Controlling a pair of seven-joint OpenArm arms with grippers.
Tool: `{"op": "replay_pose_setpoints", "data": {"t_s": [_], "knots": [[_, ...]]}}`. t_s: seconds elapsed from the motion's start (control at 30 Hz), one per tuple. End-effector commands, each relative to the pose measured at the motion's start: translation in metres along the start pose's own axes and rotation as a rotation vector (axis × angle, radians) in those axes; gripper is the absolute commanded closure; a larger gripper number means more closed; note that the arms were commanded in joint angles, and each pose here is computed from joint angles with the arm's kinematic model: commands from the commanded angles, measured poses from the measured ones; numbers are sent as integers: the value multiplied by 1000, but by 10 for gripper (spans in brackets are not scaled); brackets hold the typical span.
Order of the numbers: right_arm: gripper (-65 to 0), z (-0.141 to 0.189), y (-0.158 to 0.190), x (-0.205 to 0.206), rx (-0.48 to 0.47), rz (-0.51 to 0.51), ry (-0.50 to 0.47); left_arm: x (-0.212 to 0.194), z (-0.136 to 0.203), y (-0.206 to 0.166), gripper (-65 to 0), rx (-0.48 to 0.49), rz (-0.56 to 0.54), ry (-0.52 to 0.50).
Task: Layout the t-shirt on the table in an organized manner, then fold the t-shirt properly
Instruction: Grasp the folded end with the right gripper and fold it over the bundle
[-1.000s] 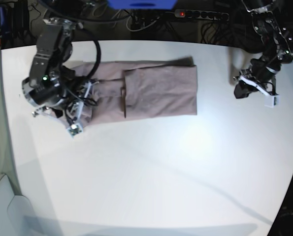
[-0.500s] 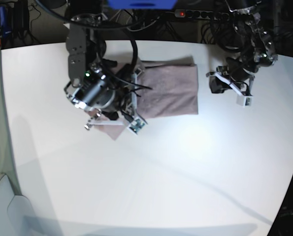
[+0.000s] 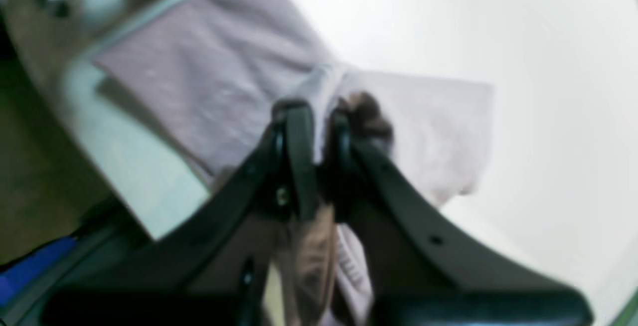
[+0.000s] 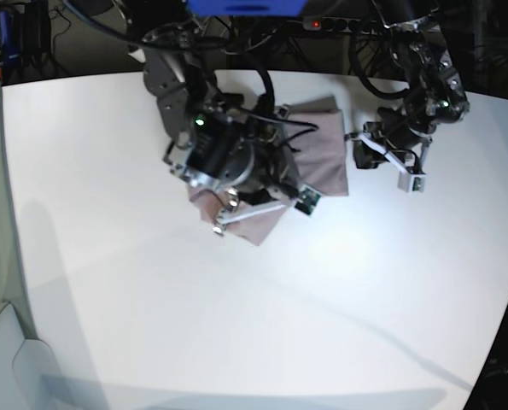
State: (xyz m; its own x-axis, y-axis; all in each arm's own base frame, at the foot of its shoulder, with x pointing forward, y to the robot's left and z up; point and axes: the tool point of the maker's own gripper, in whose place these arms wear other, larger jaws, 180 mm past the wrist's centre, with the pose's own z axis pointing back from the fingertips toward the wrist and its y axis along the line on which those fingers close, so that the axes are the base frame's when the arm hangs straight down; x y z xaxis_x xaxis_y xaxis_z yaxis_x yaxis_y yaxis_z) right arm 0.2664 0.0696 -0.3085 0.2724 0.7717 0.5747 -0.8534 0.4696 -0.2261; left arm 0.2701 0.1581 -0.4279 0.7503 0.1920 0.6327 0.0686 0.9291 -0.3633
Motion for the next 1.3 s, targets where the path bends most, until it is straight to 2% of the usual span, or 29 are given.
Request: {"op": "replay_pose_setpoints", "data": {"t_s": [0.0, 0.33, 0.57, 0.63, 0.8, 0.87, 1.03, 1.13, 1.27], "knots": [[0, 0, 1, 16, 7, 12, -59, 15, 2, -2, -43, -11, -11, -47], [0, -30, 47, 31, 149, 104, -94, 14, 2, -2, -43, -12, -10, -45], [-4, -46, 54, 26, 190, 104, -74, 12, 4, 0, -43, -7, -10, -40], [-56, -48, 53, 25, 191, 107, -65, 12, 4, 1, -43, -4, -9, -41], [-257, -38, 46, 31, 159, 117, -79, 12, 6, 4, -43, 3, -15, -24], [-300, -26, 41, 40, 130, 122, -115, 12, 9, 10, -43, 13, -28, -6], [-314, 7, 30, 60, 55, 124, -218, 14, 13, 18, -43, 29, -36, 0], [-314, 10, 25, 59, 39, 112, -220, 22, 30, 38, -43, 86, -19, -45], [-314, 4, 3, 41, 7, 33, -180, 27, 60, 76, -44, 194, 10, -69]]}}
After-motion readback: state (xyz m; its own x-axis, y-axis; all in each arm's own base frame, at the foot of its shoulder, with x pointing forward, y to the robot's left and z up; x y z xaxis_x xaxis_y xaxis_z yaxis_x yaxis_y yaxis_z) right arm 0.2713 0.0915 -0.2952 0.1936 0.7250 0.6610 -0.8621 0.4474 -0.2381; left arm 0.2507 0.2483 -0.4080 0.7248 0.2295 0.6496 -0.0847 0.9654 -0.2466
